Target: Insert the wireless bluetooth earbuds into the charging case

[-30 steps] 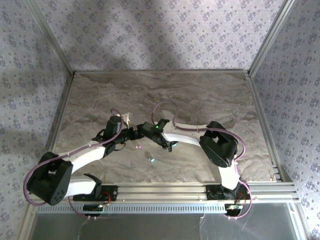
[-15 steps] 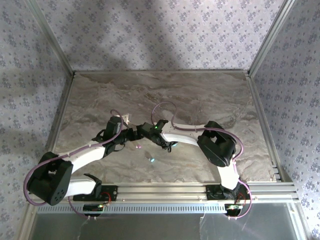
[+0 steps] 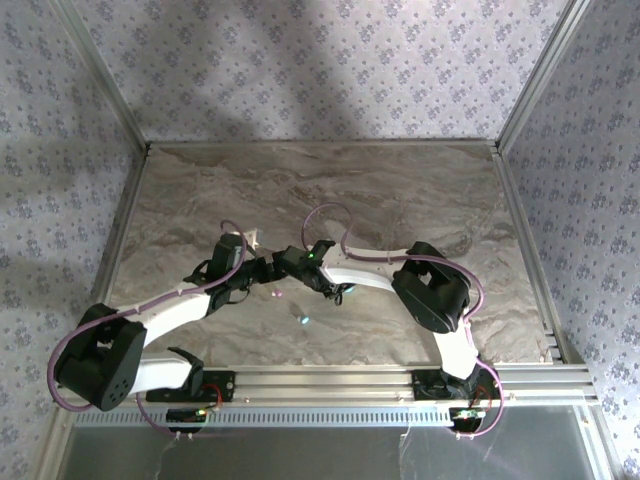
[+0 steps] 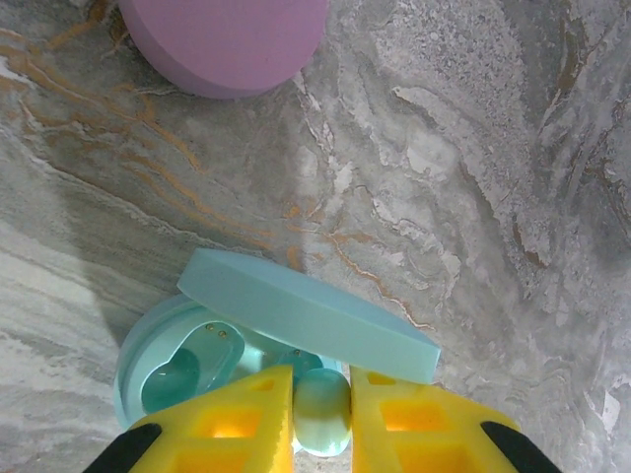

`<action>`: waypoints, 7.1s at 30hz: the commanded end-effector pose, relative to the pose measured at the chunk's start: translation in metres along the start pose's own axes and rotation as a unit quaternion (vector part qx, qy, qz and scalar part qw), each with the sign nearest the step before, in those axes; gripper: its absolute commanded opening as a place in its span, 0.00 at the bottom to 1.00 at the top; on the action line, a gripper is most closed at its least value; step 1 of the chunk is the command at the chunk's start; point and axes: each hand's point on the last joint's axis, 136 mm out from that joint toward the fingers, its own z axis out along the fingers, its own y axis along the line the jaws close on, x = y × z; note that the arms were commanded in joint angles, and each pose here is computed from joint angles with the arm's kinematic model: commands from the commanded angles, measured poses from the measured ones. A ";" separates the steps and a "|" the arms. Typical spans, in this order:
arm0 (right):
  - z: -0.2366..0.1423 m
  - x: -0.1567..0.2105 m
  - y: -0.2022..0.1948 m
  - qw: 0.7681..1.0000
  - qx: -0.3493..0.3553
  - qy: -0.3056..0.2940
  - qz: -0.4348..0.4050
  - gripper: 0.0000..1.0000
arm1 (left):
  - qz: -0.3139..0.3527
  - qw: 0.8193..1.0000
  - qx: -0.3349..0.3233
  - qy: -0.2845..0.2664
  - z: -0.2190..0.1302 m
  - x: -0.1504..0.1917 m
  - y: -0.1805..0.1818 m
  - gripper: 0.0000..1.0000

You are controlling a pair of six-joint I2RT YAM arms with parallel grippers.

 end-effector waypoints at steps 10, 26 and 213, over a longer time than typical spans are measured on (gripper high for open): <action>0.006 0.014 0.005 0.999 0.019 0.019 -0.017 0.26 | 0.024 0.994 0.100 -0.031 -0.010 -0.023 -0.052 1.00; 0.001 0.014 0.008 1.000 -0.001 0.014 -0.010 0.29 | 0.024 0.994 0.098 -0.031 -0.010 -0.023 -0.051 1.00; -0.069 0.030 0.133 0.780 -0.537 0.020 0.321 0.35 | 0.033 0.973 -0.042 0.226 -0.025 0.103 0.005 0.27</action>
